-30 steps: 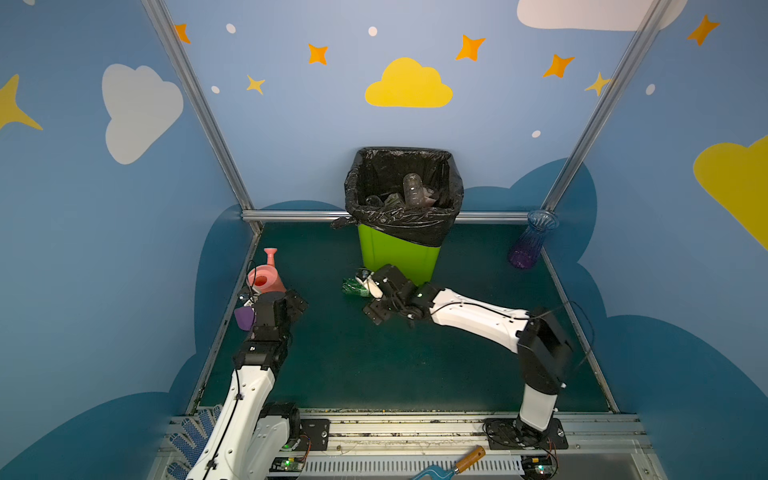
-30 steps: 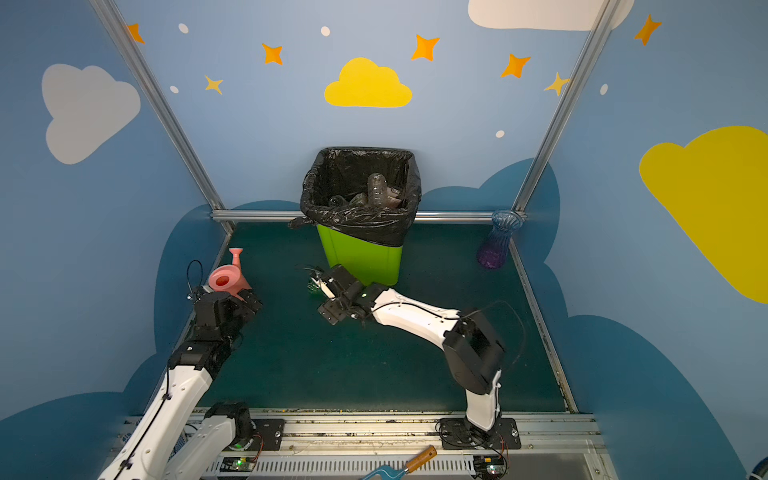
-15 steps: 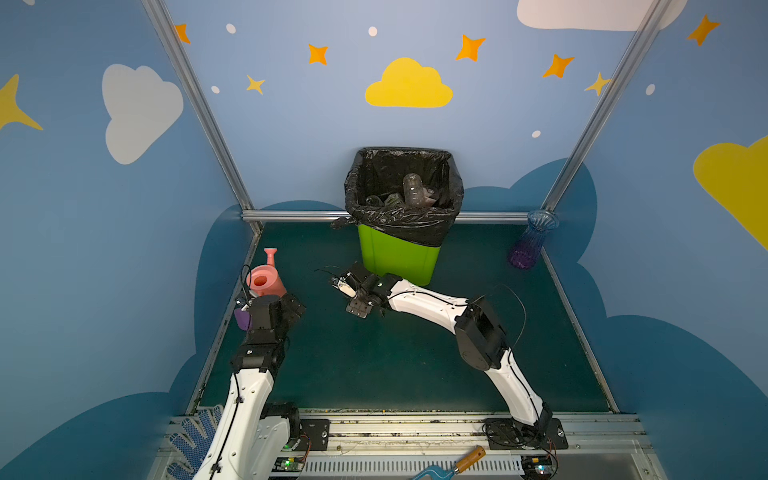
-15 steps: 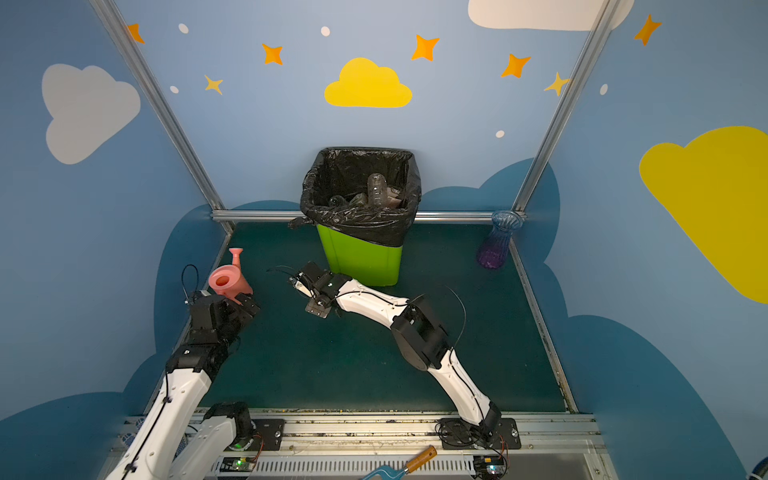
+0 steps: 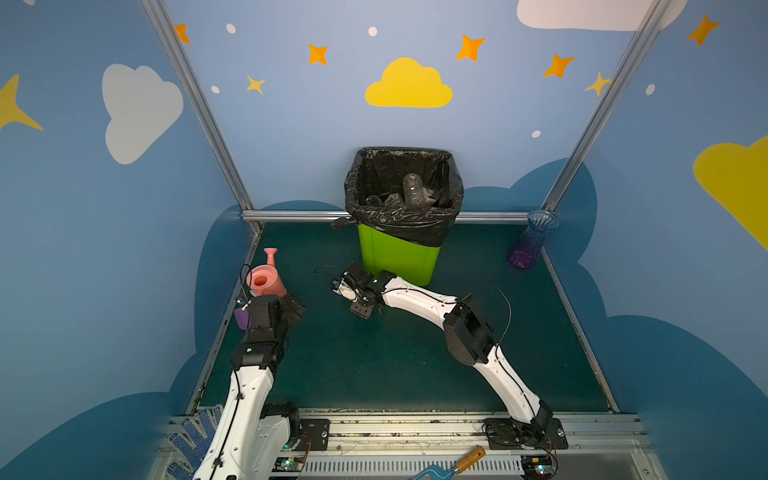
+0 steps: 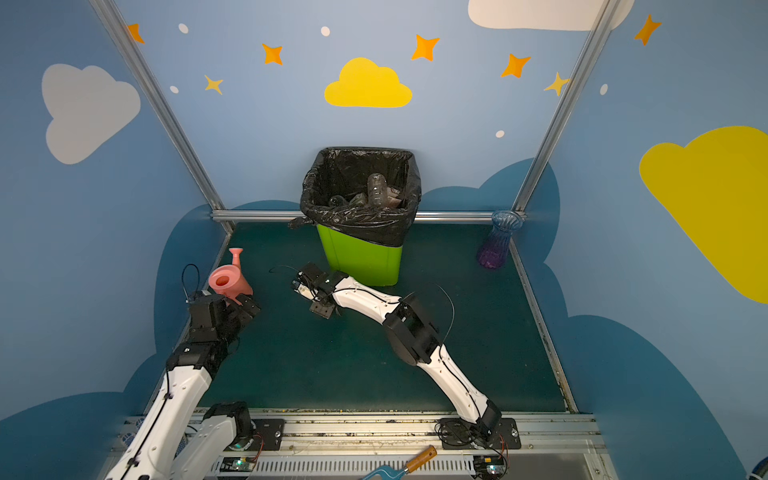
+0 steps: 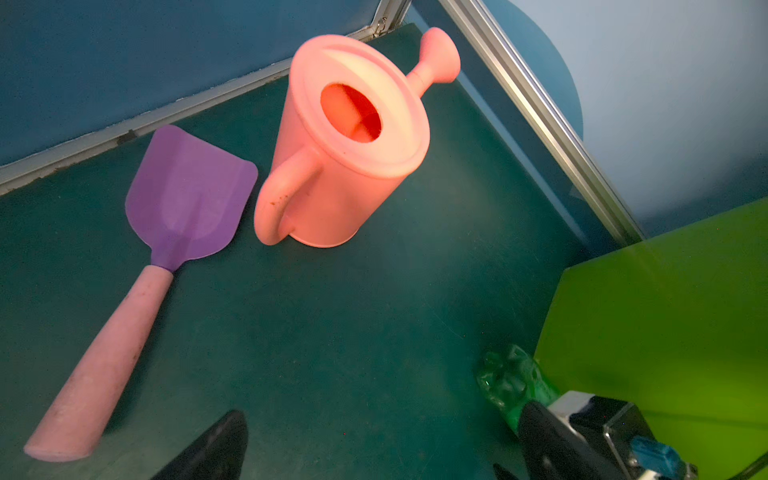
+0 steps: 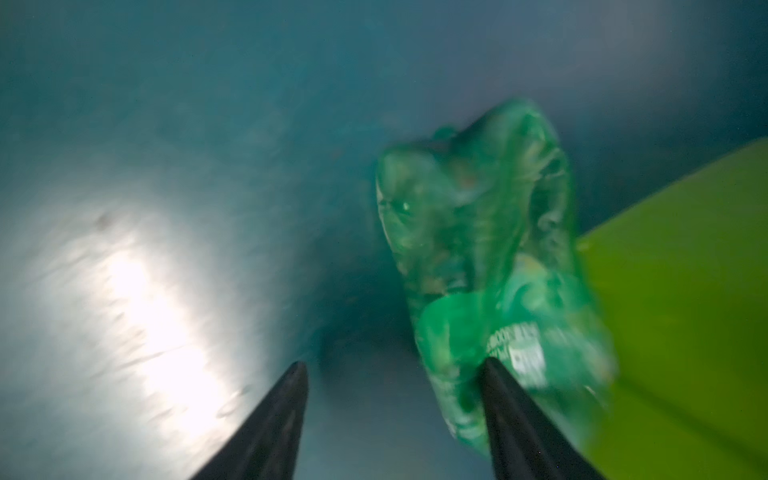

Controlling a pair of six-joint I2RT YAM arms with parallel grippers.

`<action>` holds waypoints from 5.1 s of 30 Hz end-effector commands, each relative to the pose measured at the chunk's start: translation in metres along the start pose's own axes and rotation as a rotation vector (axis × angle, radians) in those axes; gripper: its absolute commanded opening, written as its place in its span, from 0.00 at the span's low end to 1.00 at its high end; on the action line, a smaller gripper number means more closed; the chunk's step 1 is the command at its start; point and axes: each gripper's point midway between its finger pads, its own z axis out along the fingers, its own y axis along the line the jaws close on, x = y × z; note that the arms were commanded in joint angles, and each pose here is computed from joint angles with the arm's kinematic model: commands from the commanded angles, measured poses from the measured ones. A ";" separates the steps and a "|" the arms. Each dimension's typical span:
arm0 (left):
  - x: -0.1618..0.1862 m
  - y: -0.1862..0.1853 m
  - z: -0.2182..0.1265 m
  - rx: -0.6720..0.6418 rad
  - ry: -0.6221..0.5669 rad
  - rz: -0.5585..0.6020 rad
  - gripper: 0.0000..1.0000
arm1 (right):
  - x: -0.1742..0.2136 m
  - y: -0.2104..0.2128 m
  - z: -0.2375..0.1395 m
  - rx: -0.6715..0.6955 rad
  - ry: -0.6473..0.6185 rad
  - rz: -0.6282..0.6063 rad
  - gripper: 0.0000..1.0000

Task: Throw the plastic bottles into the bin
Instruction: 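Reach the right gripper toward the green bottle at the bin base, then close the right gripper on the green bottle and lift it, then carry the green bottle over the bin with the right gripper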

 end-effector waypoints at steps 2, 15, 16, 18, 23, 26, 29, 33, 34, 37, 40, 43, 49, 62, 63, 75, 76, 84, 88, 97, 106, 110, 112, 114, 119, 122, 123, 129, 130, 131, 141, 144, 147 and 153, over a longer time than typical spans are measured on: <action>0.001 0.001 0.001 0.003 0.008 0.016 1.00 | 0.013 0.033 -0.030 -0.163 0.029 0.064 0.57; 0.003 0.004 0.002 0.001 0.008 0.006 1.00 | 0.000 0.045 -0.109 -0.116 -0.034 0.044 0.67; 0.004 0.004 0.002 0.003 0.008 0.004 1.00 | -0.003 0.039 -0.111 -0.087 -0.049 0.042 0.71; 0.004 0.004 0.001 0.006 0.010 0.005 1.00 | -0.006 0.026 -0.106 -0.023 -0.058 0.033 0.83; 0.005 0.006 0.002 0.001 0.010 0.003 1.00 | -0.011 0.004 -0.072 0.029 -0.038 0.002 0.89; 0.005 0.006 0.001 0.003 0.012 0.002 1.00 | -0.015 -0.007 -0.048 0.055 -0.040 -0.026 0.90; 0.006 0.007 0.001 0.002 0.011 0.002 1.00 | -0.024 -0.019 -0.036 0.079 -0.074 -0.026 0.92; 0.007 0.006 0.003 0.004 0.020 0.003 1.00 | -0.030 -0.030 -0.023 0.087 -0.087 -0.008 0.93; 0.007 0.006 0.003 0.003 0.024 0.002 1.00 | -0.030 -0.033 -0.020 0.094 -0.086 -0.005 0.94; 0.008 0.006 0.004 0.003 0.027 0.004 1.00 | -0.028 -0.039 -0.011 0.088 -0.083 0.015 0.95; 0.008 0.006 0.004 0.003 0.029 0.002 1.00 | -0.026 -0.039 -0.001 0.058 -0.082 0.047 0.95; 0.008 0.007 0.004 0.001 0.027 0.004 1.00 | -0.021 -0.034 0.011 0.045 -0.061 0.047 0.92; 0.007 0.006 0.007 0.005 0.028 -0.006 1.00 | 0.003 -0.010 0.022 -0.040 0.040 0.026 0.72; -0.001 0.005 0.003 0.010 0.004 -0.024 1.00 | 0.053 0.045 -0.001 -0.283 0.136 0.104 0.49; -0.001 0.006 0.002 0.009 0.005 -0.024 1.00 | 0.056 0.049 -0.005 -0.296 0.142 0.113 0.48; -0.001 0.008 0.000 0.005 -0.004 -0.028 1.00 | 0.100 0.080 -0.053 -0.322 0.238 0.243 0.50; -0.001 0.008 0.001 0.005 -0.003 -0.027 1.00 | 0.102 0.082 -0.056 -0.313 0.243 0.249 0.53; 0.001 0.008 0.000 0.013 0.004 -0.029 1.00 | 0.080 0.067 -0.088 -0.248 0.206 0.339 0.78; 0.001 0.010 -0.001 0.009 -0.001 -0.027 1.00 | 0.074 0.058 -0.102 -0.205 0.180 0.357 0.81; 0.003 0.010 0.000 0.012 0.005 -0.030 1.00 | 0.077 0.043 -0.097 -0.169 0.186 0.352 0.93; 0.005 0.012 -0.001 0.005 0.008 -0.029 1.00 | 0.076 0.059 -0.058 -0.359 0.250 0.298 0.97; 0.004 0.013 -0.001 0.004 0.004 -0.029 1.00 | 0.084 0.053 -0.043 -0.328 0.271 0.271 0.96; 0.005 0.013 0.000 0.000 0.006 -0.028 1.00 | 0.087 0.051 -0.036 -0.313 0.279 0.262 0.95; 0.005 0.013 0.001 0.002 0.010 -0.029 1.00 | 0.089 0.052 -0.031 -0.314 0.289 0.260 0.92; 0.006 0.013 0.001 0.001 0.011 -0.028 1.00 | 0.090 0.059 -0.025 -0.322 0.299 0.266 0.69; 0.005 0.013 0.000 0.000 0.007 -0.030 1.00 | 0.087 0.059 -0.032 -0.322 0.289 0.269 0.64; 0.005 0.013 0.000 0.000 0.007 -0.030 1.00 | 0.085 0.057 -0.036 -0.319 0.278 0.273 0.62; 0.006 0.013 0.001 0.000 0.014 -0.031 1.00 | 0.055 0.039 -0.094 -0.290 0.114 0.294 0.52; 0.007 0.014 0.002 -0.001 0.017 -0.031 1.00 | 0.047 0.034 -0.111 -0.278 0.066 0.295 0.52; 0.007 0.013 0.003 0.001 0.020 -0.032 1.00 | 0.037 0.028 -0.131 -0.264 0.006 0.294 0.51; 0.010 0.003 0.012 0.031 0.059 -0.046 1.00 | -0.025 -0.052 -0.421 0.101 -0.719 0.206 0.51; 0.011 -0.003 0.016 0.053 0.076 -0.044 1.00 | -0.019 -0.070 -0.523 0.252 -0.999 0.195 0.50; 0.013 -0.008 0.019 0.072 0.097 -0.043 1.00 | -0.001 -0.082 -0.603 0.420 -1.258 0.162 0.52; 0.018 -0.013 0.021 0.087 0.134 -0.033 1.00 | 0.013 -0.117 -0.660 0.624 -1.463 0.205 0.54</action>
